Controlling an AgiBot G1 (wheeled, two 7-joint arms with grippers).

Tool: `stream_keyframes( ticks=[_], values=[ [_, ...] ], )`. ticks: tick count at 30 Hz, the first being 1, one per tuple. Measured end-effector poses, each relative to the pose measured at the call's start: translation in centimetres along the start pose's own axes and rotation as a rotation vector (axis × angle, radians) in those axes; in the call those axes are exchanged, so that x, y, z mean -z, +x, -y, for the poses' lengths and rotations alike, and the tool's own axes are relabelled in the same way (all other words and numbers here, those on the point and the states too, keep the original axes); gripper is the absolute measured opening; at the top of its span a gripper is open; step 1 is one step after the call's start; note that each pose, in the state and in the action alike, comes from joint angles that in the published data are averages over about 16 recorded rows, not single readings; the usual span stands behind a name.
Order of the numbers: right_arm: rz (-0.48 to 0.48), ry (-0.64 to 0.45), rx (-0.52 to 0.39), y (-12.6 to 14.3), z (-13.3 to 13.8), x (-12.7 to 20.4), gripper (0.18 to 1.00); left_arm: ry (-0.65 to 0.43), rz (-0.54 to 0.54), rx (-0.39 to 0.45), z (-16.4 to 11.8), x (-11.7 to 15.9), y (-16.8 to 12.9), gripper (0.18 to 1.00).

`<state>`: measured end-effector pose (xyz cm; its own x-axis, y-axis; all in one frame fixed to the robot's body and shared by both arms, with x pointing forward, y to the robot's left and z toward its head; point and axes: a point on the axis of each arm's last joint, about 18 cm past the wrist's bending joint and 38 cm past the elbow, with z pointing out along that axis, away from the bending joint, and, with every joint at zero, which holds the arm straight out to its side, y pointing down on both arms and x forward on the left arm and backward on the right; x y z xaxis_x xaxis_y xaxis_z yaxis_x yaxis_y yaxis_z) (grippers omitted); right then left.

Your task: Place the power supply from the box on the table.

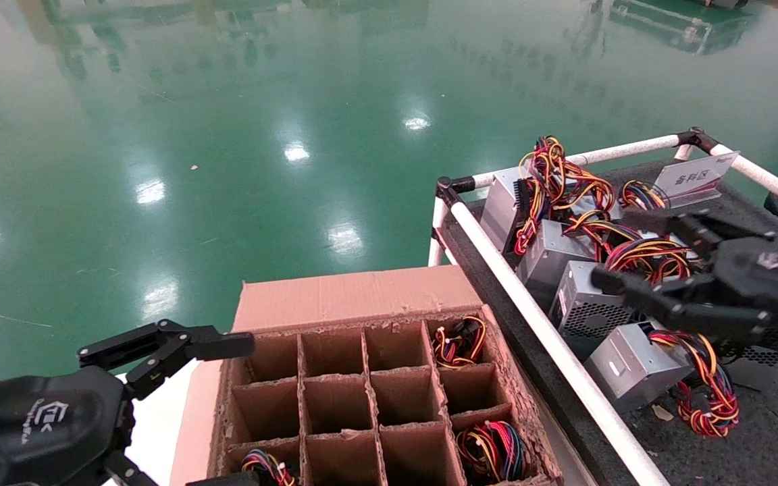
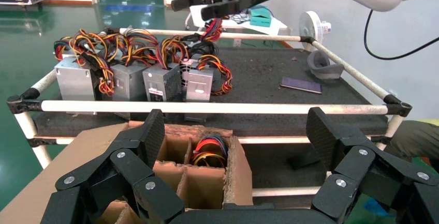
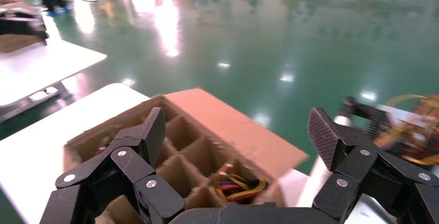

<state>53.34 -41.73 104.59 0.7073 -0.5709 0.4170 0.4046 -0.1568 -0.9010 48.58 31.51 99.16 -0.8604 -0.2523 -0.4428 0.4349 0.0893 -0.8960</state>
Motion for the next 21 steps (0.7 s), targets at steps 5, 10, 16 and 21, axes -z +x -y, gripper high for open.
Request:
stream_keyframes(
  ticks=[5,10,16,21],
  values=[
    [0.088,0.009,0.018,-2.4,-0.1,-1.5,1.0,0.0,0.0,0.0,0.0,0.0,0.0,1.001],
    [0.179,0.02,0.031,-5.0,-0.3,-2.9,1.0,0.0,0.0,0.0,0.0,0.0,0.0,1.001],
    [0.29,0.039,0.04,-8.5,-0.5,-4.2,1.0,0.0,0.0,0.0,0.0,0.0,0.0,1.001],
    [0.374,0.055,0.042,-11.2,-0.6,-4.9,1.0,0.0,0.0,0.0,0.0,0.0,0.0,1.001]
  ],
)
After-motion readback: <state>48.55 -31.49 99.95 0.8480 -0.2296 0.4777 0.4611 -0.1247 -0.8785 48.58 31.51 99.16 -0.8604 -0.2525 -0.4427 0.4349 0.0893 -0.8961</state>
